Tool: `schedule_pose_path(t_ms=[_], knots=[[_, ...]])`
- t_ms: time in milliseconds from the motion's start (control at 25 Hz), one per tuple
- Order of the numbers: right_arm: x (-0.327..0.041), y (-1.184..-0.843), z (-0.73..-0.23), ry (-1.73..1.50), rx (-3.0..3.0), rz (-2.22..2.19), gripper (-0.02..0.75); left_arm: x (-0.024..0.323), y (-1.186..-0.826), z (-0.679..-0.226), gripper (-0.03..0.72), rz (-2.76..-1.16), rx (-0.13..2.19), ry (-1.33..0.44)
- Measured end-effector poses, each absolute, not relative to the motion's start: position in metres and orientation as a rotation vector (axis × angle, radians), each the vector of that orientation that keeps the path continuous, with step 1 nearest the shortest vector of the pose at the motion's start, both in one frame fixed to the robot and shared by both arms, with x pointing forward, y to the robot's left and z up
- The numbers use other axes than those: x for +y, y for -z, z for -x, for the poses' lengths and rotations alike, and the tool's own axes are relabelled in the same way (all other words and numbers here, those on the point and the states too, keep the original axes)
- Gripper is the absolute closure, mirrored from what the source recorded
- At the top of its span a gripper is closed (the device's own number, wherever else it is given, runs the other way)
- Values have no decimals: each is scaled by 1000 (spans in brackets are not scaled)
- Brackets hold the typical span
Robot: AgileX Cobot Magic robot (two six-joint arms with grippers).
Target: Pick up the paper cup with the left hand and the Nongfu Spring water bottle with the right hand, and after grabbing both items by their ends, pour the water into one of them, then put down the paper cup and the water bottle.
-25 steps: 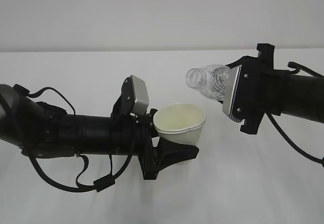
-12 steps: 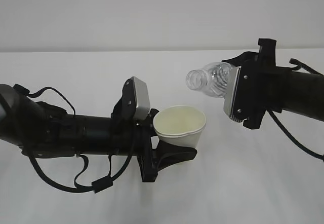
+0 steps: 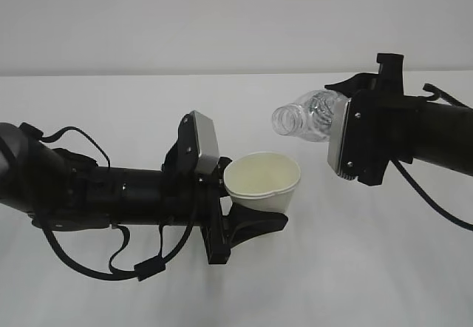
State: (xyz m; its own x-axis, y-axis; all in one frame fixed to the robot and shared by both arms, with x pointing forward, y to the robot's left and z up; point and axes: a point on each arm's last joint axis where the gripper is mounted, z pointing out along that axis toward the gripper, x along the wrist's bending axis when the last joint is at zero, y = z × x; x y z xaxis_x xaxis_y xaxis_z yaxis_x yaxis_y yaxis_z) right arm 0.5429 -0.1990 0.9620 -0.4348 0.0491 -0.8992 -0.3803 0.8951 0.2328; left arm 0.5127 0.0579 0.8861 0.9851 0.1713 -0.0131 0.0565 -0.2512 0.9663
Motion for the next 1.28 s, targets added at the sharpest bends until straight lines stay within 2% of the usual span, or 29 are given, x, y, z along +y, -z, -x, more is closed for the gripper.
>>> schedule_pose_path(t_ms=[1280], knots=[[-199, -966, -545, -399, 1892, 366, 265, 48, -889, -504, 250, -1791, 126, -80]])
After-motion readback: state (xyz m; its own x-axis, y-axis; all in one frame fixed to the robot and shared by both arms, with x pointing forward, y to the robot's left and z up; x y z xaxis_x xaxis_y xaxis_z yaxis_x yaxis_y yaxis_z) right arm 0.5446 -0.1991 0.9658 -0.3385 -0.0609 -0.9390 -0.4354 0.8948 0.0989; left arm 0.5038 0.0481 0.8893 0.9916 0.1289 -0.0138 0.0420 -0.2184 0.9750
